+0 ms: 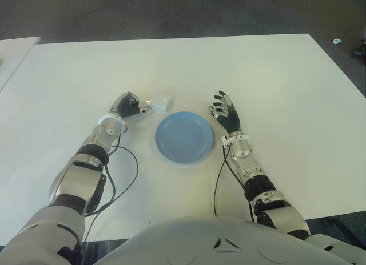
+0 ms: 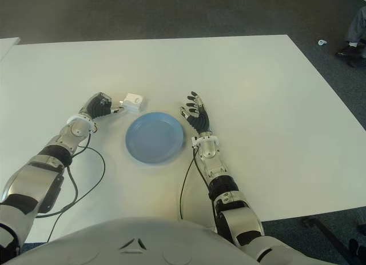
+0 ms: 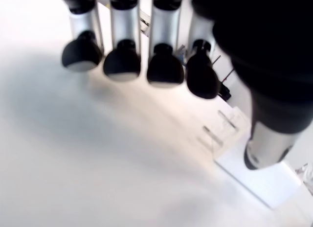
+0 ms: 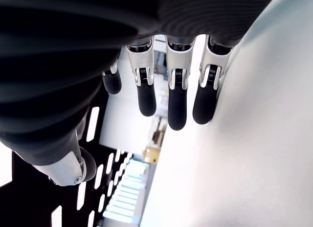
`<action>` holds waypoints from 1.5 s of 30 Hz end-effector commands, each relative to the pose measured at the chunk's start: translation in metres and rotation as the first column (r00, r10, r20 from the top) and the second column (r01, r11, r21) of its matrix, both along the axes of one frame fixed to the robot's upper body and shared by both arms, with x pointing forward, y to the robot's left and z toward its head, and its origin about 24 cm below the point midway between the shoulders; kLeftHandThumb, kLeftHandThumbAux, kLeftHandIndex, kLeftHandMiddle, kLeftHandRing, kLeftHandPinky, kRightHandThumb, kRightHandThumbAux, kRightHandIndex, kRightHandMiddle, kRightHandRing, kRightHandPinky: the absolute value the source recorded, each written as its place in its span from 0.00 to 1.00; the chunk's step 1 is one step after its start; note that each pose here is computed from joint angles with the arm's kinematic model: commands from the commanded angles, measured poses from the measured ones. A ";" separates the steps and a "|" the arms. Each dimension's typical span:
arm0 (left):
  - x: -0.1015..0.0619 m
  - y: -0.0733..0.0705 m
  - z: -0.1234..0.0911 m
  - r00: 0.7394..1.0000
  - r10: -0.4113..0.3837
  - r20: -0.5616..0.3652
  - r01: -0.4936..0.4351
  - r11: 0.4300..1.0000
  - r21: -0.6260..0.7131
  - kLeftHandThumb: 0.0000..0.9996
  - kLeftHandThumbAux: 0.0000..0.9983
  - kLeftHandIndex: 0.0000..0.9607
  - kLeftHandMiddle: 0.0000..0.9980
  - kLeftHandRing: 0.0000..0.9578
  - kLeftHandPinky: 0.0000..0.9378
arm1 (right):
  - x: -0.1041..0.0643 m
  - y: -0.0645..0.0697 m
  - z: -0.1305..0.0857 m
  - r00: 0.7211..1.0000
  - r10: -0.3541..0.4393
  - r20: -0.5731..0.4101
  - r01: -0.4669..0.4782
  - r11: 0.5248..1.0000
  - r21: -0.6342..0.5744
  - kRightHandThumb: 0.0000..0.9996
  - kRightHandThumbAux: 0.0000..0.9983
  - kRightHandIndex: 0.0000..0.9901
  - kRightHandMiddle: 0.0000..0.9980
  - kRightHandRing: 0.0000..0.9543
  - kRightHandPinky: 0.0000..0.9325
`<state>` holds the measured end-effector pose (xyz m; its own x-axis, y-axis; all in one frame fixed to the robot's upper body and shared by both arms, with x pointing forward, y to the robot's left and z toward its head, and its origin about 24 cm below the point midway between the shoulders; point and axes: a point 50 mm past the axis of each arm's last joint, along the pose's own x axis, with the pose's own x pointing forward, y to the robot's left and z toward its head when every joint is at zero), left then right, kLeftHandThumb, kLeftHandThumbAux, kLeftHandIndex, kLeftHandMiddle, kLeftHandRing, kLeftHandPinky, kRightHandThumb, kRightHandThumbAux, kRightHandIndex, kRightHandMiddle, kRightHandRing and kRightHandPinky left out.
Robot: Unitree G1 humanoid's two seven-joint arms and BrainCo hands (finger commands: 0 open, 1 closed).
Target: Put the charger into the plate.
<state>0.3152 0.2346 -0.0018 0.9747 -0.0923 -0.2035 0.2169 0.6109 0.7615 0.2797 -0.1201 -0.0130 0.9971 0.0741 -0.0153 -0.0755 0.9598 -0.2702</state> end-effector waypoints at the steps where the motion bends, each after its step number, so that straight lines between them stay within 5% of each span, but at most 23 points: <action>1: -0.004 0.005 0.008 0.992 -0.121 0.023 0.119 0.991 0.055 0.47 0.61 0.82 0.87 0.90 0.86 | -0.015 0.004 -0.024 0.992 0.025 -0.120 -0.029 0.999 -0.030 0.00 0.66 0.08 0.21 0.28 0.33; 5: -0.001 0.004 0.019 0.980 -0.179 0.082 0.171 0.981 0.094 0.43 0.56 0.78 0.85 0.87 0.81 | -0.015 0.004 -0.024 0.993 0.025 -0.120 -0.029 0.999 -0.033 0.00 0.66 0.08 0.22 0.28 0.34; 8: 0.001 0.002 0.025 0.968 -0.215 0.127 0.197 0.970 0.139 0.39 0.51 0.59 0.75 0.75 0.69 | -0.014 0.005 -0.025 0.992 0.025 -0.122 -0.030 0.999 -0.035 0.00 0.66 0.08 0.23 0.29 0.34; 11: 0.001 0.002 0.026 0.962 -0.232 0.140 0.209 0.965 0.161 0.29 0.46 0.32 0.44 0.43 0.37 | -0.014 0.005 -0.025 0.992 0.027 -0.123 -0.031 0.999 -0.037 0.00 0.66 0.08 0.24 0.29 0.33; 14: 0.006 -0.002 0.037 0.944 -0.265 0.195 0.226 0.953 0.203 0.17 0.47 0.13 0.20 0.19 0.16 | -0.014 0.006 -0.026 0.991 0.038 -0.129 -0.042 0.999 -0.030 0.00 0.66 0.08 0.24 0.29 0.32; 18: 0.006 -0.005 0.041 0.919 -0.309 0.247 0.237 0.930 0.282 0.05 0.49 0.03 0.04 0.04 0.03 | -0.014 0.006 -0.027 0.990 0.048 -0.135 -0.052 0.998 -0.022 0.00 0.65 0.09 0.24 0.29 0.31; 30: -0.004 -0.010 0.038 0.822 -0.487 0.297 0.301 0.812 0.500 0.00 0.49 0.00 0.00 0.00 0.00 | -0.012 0.008 -0.026 0.990 0.064 -0.127 -0.067 0.997 -0.023 0.00 0.64 0.10 0.26 0.30 0.30; 45: -0.006 -0.013 0.031 0.791 -0.546 0.276 0.330 0.761 0.559 0.00 0.50 0.00 0.00 0.00 0.00 | -0.011 0.009 -0.025 0.987 0.087 -0.133 -0.090 0.996 -0.021 0.00 0.63 0.10 0.28 0.29 0.24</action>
<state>0.3094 0.2213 0.0327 0.8506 -0.5196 0.0805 -0.0260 0.1114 0.9934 0.2841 -0.1133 -0.0132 0.9907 0.1356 -0.0136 -0.1340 0.9504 -0.2807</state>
